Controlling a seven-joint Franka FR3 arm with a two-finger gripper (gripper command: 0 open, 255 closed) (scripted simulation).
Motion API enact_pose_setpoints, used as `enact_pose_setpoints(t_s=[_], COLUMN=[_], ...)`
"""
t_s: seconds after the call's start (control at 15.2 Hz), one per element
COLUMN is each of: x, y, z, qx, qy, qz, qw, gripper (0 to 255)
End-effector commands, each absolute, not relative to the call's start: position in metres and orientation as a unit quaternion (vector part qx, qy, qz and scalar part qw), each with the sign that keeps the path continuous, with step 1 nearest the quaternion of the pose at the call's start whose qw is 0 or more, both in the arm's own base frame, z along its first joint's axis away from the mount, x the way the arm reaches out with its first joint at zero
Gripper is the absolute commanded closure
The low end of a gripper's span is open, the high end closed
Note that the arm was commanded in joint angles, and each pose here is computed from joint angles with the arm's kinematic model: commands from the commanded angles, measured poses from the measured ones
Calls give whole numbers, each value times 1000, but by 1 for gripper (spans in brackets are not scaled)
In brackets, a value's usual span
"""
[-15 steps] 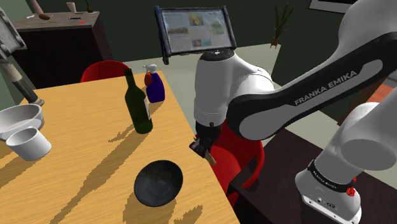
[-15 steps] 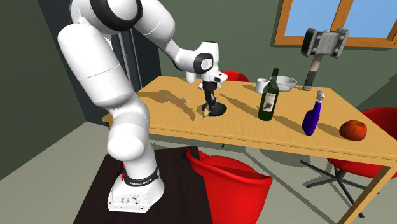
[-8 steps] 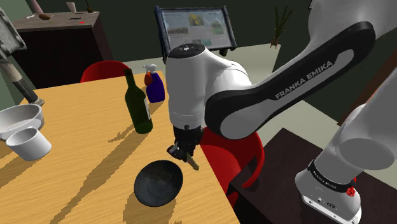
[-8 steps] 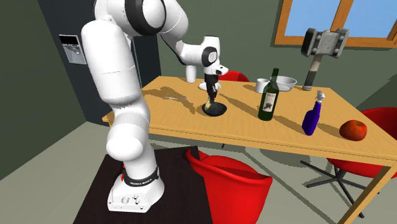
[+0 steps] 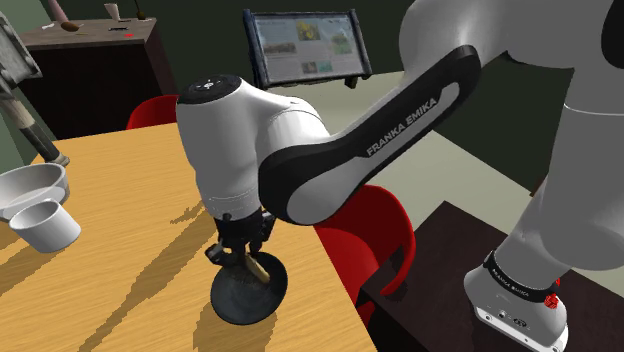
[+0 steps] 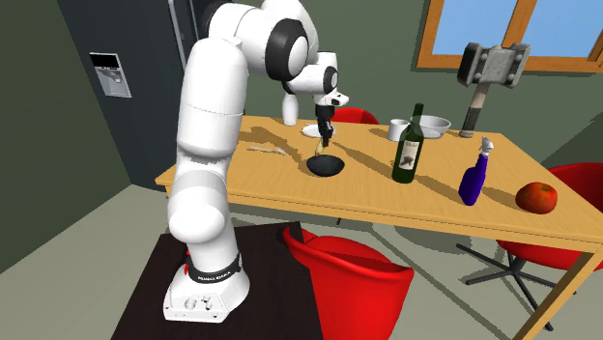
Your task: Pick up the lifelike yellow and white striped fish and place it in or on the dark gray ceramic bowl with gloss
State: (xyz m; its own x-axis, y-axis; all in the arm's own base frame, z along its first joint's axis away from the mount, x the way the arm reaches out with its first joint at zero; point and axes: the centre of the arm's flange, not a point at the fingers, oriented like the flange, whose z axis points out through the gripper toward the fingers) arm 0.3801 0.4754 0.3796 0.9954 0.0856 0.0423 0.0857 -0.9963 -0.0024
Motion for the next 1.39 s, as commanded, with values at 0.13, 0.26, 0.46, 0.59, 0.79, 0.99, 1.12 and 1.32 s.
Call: enact_pose_setpoints(t_s=[0.13, 0.26, 0.46, 0.59, 0.79, 0.99, 1.12, 1.32], x=[383, 383, 383, 383, 383, 382, 383, 383], y=[482, 482, 482, 482, 482, 482, 482, 482], z=[360, 350, 334, 323, 307, 304, 304, 304], qx=[-999, -999, -999, -999, -999, -999, -999, -999], qy=[-42, -42, -42, -42, -42, -42, -42, -42], qz=[-22, -22, -22, -22, -22, -22, -22, -22], qw=[1, 1, 1, 1, 1, 1, 1, 1], gripper=[255, 255, 255, 255, 255, 255, 255, 255])
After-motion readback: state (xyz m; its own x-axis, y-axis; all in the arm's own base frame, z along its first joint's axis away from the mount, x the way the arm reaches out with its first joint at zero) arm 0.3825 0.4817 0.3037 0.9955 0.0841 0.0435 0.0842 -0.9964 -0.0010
